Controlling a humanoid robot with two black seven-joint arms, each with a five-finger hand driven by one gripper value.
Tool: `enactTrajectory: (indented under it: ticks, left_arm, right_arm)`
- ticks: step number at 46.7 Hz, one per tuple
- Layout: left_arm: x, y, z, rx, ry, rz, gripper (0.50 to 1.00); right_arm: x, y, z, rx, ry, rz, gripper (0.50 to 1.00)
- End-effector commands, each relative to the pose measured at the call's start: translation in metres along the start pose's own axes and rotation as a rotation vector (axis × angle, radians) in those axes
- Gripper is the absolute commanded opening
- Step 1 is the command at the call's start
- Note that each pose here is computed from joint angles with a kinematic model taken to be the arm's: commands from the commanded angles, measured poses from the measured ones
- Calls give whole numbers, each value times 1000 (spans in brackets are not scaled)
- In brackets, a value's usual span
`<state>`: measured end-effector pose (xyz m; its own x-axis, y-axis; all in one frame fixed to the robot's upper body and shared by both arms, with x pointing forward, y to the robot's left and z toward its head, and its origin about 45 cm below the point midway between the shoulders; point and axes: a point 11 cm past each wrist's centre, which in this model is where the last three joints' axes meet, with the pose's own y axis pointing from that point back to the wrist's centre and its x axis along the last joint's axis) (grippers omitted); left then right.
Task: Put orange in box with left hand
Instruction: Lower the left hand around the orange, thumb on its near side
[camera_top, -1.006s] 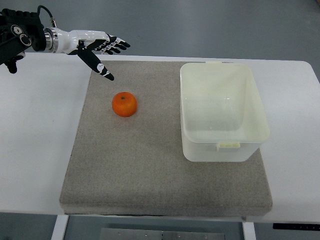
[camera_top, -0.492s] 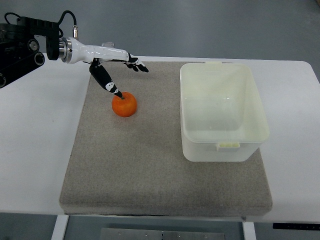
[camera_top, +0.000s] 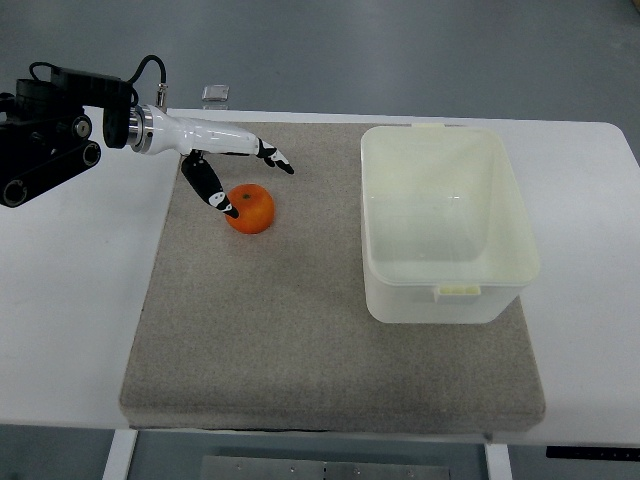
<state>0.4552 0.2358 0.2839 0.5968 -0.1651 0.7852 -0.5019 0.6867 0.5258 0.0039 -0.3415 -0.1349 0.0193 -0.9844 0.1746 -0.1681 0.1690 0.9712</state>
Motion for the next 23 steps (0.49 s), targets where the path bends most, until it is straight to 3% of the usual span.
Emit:
enactTrajectory:
  ticks: [1, 23]
  left_arm:
    - [-5, 0, -2, 5, 7, -9, 932]
    - [-18, 4, -21, 45, 53, 5, 966]
  right_arm:
    - [0, 0, 0, 0, 1, 0, 926]
    - [0, 0, 0, 0, -1, 0, 926]
